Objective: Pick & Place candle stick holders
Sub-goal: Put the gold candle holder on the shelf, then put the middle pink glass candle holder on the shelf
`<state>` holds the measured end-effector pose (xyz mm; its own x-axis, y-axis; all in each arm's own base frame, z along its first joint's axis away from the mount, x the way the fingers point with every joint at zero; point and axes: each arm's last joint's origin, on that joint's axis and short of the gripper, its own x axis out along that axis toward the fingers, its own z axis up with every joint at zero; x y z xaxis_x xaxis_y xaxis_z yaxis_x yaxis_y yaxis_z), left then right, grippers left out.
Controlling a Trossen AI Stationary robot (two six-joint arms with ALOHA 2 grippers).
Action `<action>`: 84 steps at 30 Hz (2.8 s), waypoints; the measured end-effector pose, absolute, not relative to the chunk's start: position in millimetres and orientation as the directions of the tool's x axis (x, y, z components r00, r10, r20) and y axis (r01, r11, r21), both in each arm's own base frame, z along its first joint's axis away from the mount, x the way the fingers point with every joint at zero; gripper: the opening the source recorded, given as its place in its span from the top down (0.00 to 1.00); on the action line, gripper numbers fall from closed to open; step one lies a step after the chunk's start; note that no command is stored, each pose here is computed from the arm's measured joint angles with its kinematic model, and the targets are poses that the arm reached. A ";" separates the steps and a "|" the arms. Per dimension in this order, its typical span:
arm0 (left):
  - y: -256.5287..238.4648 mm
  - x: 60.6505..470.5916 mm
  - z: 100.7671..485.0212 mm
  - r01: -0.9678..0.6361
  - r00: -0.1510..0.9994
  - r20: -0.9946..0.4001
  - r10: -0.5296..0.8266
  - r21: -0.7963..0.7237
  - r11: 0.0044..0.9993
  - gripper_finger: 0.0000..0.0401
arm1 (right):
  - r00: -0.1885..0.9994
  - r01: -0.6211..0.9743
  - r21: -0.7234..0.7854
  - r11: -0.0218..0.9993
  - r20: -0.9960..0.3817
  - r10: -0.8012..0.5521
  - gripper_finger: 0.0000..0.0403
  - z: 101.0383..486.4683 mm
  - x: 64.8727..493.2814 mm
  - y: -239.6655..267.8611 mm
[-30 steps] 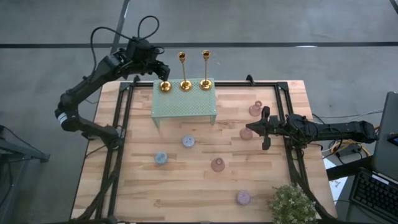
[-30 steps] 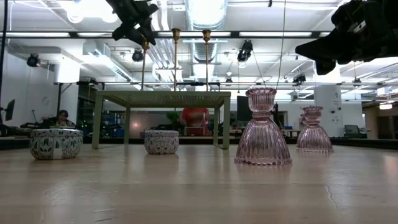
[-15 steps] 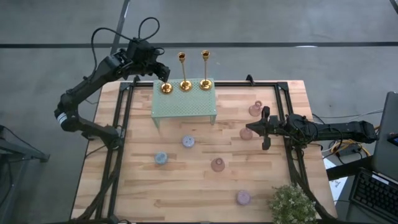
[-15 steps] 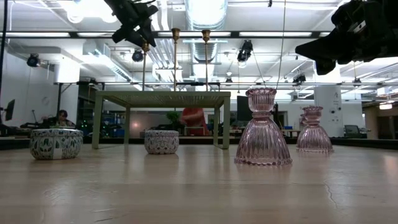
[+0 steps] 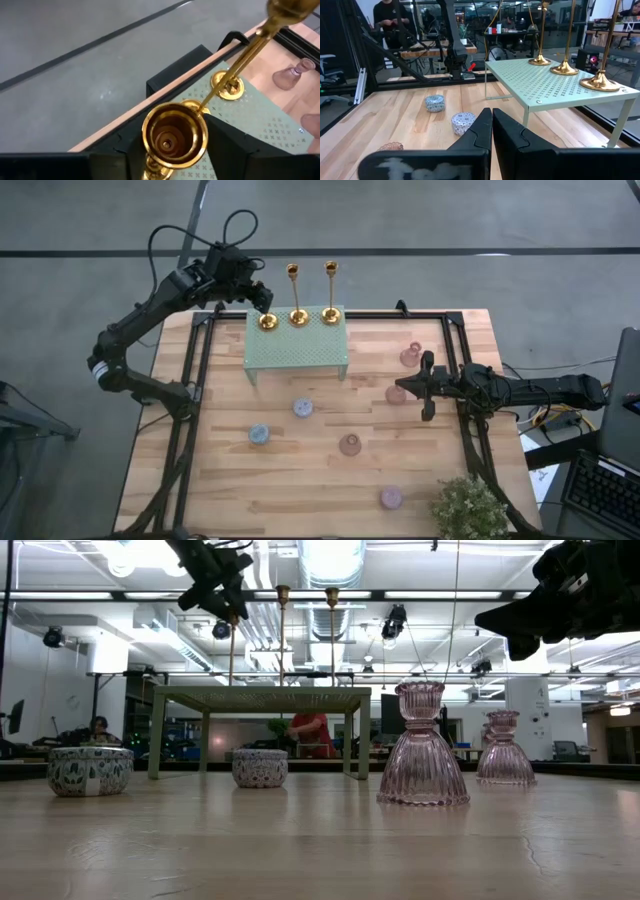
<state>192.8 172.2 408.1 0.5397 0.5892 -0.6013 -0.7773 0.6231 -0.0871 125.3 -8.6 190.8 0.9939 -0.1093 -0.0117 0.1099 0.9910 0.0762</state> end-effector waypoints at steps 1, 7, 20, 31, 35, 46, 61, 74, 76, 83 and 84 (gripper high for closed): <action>172.0 192.4 408.6 -0.780 0.536 -0.599 0.595 -0.083 0.620 0.51 | 0.994 0.110 0.076 0.991 -0.012 -0.110 0.98 190.8 125.3 -8.7; 172.0 191.6 410.6 -0.775 0.530 -0.586 0.613 -0.041 0.631 0.38 | 0.994 0.110 0.075 0.991 -0.012 -0.109 0.98 190.8 125.3 -8.6; 164.8 182.8 430.0 -0.758 0.551 -0.518 0.654 0.017 0.652 0.30 | 0.994 0.110 0.076 0.991 -0.012 -0.109 0.98 190.7 125.3 -8.6; 126.2 144.7 454.9 -0.699 0.644 -0.433 0.631 0.002 0.715 0.31 | 0.994 0.110 0.075 0.991 -0.012 -0.110 0.98 190.8 125.3 -8.6; 107.8 134.2 456.3 -0.634 0.714 -0.401 0.574 -0.023 0.773 0.39 | 0.994 0.110 0.075 0.991 -0.012 -0.110 0.98 190.8 125.3 -8.6; 65.5 118.1 427.9 -0.449 0.864 -0.261 0.431 -0.011 0.893 0.86 | 0.994 0.110 0.075 0.991 -0.012 -0.109 0.98 190.7 125.3 -8.6; 31.0 101.8 348.4 -0.128 0.982 -0.145 0.118 -0.063 0.990 0.99 | 0.994 0.110 0.076 0.991 -0.012 -0.109 0.98 190.8 125.3 -8.6; 10.5 98.0 283.9 -0.089 0.996 -0.027 0.088 -0.037 0.995 0.99 | 0.994 0.110 0.076 0.991 -0.012 -0.110 0.98 190.8 125.3 -8.7; 9.6 99.9 271.3 -0.150 0.987 -0.059 0.148 -0.026 0.988 0.99 | 0.994 0.110 0.076 0.991 -0.012 -0.110 0.98 190.8 125.3 -8.7; -2.4 105.3 248.5 -0.107 0.990 -0.096 0.108 0.017 0.994 1.00 | 0.994 0.110 0.075 0.991 -0.012 -0.110 0.98 190.8 125.3 -8.7; -3.4 104.4 247.2 -0.107 0.989 -0.098 0.110 0.029 0.994 1.00 | 0.994 0.110 0.076 0.991 -0.012 -0.110 0.98 190.8 125.3 -8.7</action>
